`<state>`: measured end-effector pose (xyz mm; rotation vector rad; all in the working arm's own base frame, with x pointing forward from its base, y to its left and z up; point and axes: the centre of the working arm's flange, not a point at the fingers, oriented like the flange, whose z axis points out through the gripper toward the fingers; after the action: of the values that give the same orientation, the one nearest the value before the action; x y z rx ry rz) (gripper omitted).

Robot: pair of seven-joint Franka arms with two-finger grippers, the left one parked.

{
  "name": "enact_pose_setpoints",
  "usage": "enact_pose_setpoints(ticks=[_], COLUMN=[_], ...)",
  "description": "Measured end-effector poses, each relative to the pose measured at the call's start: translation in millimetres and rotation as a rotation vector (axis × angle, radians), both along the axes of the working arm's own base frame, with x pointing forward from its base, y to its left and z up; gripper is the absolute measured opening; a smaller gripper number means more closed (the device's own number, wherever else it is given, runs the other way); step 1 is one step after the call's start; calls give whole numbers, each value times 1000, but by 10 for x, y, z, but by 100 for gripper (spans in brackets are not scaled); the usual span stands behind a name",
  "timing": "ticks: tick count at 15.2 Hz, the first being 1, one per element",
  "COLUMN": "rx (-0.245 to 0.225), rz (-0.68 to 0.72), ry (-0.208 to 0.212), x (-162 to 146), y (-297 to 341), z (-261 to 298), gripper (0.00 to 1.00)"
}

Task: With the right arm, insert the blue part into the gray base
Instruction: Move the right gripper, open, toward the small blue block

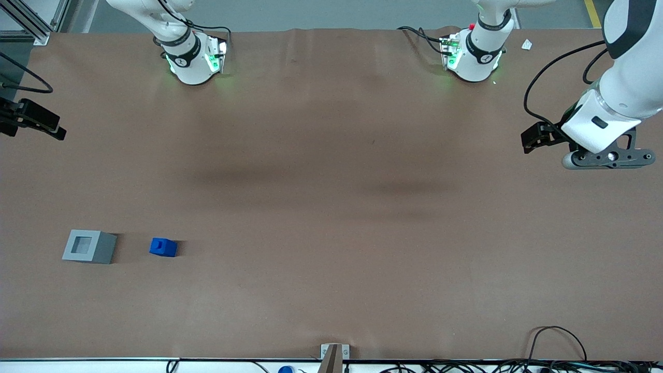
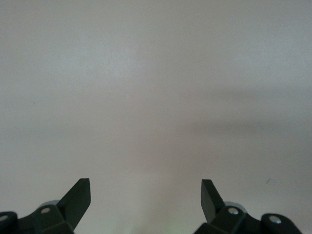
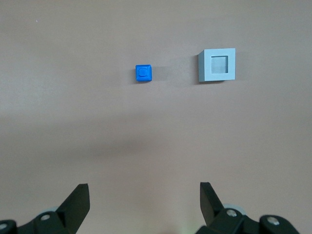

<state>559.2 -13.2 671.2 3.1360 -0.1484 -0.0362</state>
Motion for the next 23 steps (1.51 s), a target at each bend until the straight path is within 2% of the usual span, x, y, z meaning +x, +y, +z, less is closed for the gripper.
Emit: enact_pose_setpoints(ticks=[6,9,11,17,20,23], rx=[-1,4,7,14,14,13], rz=[-1,2,4,17,16,12], ry=[-4,-47,-46,-23,-61,-98], x=[4,86,186,700,880,928], y=[-7,7,18,90,89,74], z=[4,-24,-170,-1024,-1583,-2113], gripper=[100,100,100,100,100,100])
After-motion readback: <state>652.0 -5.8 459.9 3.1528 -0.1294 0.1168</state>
